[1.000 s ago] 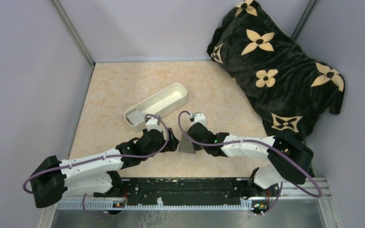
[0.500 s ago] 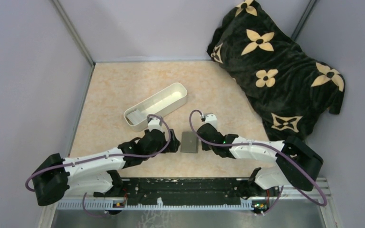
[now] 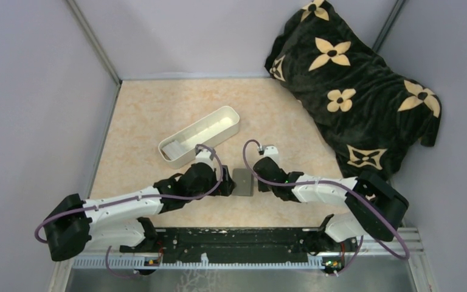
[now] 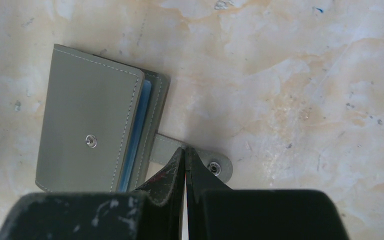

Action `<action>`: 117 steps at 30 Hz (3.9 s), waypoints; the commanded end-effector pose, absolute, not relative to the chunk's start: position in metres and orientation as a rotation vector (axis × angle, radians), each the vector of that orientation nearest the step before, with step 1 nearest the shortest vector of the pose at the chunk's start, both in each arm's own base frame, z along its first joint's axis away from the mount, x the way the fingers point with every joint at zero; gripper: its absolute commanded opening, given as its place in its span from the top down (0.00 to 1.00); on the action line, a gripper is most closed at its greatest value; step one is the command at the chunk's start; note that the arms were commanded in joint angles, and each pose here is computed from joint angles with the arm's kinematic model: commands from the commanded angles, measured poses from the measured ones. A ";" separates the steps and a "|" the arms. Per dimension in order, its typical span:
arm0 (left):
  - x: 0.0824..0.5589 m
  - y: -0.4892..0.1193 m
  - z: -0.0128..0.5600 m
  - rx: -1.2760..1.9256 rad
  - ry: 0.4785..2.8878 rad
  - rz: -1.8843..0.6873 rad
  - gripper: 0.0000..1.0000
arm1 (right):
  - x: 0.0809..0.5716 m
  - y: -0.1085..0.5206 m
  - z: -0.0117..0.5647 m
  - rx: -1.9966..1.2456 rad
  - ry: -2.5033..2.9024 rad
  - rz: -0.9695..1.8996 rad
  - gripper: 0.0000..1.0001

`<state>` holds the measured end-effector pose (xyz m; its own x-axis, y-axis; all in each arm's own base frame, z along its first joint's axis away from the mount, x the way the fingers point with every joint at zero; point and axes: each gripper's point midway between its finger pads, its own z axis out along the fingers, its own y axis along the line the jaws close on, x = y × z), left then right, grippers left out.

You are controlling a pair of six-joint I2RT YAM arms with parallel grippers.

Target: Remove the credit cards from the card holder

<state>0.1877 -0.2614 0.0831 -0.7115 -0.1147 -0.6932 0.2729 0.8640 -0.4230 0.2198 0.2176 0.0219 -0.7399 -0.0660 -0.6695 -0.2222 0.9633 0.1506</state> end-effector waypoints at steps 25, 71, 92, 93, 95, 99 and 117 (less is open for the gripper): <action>0.259 -0.315 0.092 0.180 2.396 -0.094 0.01 | 0.204 0.220 0.007 -0.159 2.398 0.461 0.98; 0.226 -0.272 0.019 0.136 2.614 0.136 0.24 | 0.195 0.222 -0.003 -0.175 2.409 0.517 0.99; 0.203 -0.215 0.059 0.063 2.590 0.211 0.23 | 0.197 0.225 -0.007 -0.188 2.424 0.508 0.99; 0.199 -0.210 0.059 0.056 2.593 0.210 0.23 | 0.197 0.225 -0.007 -0.189 2.424 0.507 0.99; 0.193 -0.203 0.061 0.039 2.601 0.198 0.23 | 0.197 0.227 -0.007 -0.192 2.426 0.511 0.99; 0.180 -0.187 0.057 0.014 2.620 0.207 0.23 | 0.199 0.230 -0.006 -0.197 2.426 0.519 0.99; 0.171 -0.190 0.001 0.045 2.696 0.244 0.24 | 0.201 0.247 0.034 -0.296 2.350 0.580 0.99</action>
<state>0.1684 -0.1768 0.0224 -0.8966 0.0833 -0.4350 -0.0078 0.9790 0.2037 0.2049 0.2448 0.0198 -0.7547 0.0056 -0.6561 -0.3104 0.8779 0.3646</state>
